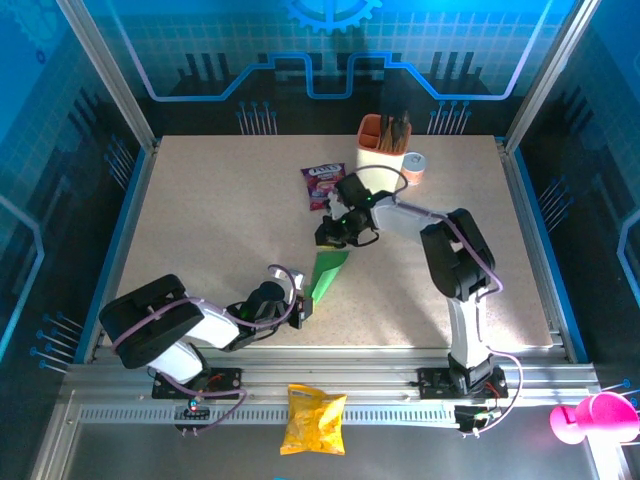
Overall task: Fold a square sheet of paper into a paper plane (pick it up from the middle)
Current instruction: Fold the wing for the fifth time at the center of the table.
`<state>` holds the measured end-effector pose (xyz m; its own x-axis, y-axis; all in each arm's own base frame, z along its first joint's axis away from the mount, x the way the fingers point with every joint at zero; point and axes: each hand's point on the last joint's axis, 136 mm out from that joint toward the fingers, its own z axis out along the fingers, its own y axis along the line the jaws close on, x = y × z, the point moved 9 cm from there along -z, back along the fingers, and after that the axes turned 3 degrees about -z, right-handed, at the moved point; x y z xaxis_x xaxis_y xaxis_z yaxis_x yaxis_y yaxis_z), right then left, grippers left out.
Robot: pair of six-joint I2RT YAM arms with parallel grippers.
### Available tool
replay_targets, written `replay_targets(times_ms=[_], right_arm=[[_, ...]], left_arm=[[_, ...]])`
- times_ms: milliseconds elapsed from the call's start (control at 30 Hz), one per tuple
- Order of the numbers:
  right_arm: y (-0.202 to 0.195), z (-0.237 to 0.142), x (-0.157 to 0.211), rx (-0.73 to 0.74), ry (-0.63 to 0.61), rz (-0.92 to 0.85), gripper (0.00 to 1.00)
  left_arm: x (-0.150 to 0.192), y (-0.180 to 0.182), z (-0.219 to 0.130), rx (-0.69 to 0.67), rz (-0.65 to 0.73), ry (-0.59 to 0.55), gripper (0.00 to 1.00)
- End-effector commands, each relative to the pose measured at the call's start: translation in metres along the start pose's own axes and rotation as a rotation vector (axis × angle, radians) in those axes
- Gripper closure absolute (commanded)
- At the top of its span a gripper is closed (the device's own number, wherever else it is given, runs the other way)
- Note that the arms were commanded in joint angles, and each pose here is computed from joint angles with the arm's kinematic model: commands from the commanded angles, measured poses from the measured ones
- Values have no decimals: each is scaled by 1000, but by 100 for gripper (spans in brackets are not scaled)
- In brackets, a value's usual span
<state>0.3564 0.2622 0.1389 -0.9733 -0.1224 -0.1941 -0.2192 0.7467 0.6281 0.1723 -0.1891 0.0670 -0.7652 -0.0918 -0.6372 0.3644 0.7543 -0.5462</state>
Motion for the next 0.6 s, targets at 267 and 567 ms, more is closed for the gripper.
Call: replay_targets(times_ms=[267, 567], right_arm=[[18, -31, 79, -98, -153, -90, 89], [22, 5, 122, -98, -135, -129, 99]], left_arm=[[17, 17, 4, -54, -42, 105, 100], [18, 21, 4, -54, -59, 110, 100]])
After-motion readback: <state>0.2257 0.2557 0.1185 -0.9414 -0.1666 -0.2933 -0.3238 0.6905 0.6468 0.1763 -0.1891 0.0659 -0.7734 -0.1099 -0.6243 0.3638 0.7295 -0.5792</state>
